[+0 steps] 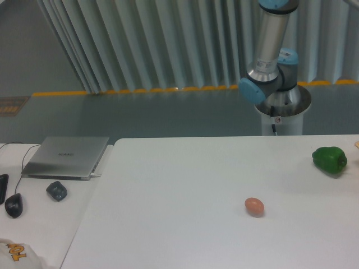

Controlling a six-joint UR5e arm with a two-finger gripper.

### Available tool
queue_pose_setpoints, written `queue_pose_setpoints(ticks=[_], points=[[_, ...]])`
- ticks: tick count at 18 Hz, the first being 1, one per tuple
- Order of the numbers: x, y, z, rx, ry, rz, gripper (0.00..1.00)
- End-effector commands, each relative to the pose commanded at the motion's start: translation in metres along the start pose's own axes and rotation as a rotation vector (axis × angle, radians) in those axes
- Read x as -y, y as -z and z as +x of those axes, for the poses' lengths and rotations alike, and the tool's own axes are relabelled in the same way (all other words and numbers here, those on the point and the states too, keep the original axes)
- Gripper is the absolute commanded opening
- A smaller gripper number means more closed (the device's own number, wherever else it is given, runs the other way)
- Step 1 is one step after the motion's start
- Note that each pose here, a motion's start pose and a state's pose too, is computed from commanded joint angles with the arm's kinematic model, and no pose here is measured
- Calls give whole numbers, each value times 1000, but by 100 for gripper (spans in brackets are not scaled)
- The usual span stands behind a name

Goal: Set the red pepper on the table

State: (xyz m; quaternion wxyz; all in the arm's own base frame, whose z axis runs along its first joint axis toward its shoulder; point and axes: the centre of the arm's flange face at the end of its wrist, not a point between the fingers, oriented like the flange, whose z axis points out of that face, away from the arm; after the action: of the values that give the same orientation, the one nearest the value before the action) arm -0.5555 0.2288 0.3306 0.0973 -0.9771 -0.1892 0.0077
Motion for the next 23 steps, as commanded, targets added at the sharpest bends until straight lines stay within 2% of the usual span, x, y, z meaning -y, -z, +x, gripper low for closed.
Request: queue_pose_setpoints(ticks=[1,2,4,5,6,9,13,23], points=[[0,-1,-1,-3,-4,3,54],[-1,-1,-2,-6,-5,12,40],[-1,-3,-4,-7,-7,11,17],[-3,-3,-5,-6,-11,11,13],[-7,-5,-9,-7,-1,10,5],[-19,-7,-26,-11,7,16,3],[-47,-4,-53,-34,8,80,2],[-50,-13,-56,-46,7,73,2]])
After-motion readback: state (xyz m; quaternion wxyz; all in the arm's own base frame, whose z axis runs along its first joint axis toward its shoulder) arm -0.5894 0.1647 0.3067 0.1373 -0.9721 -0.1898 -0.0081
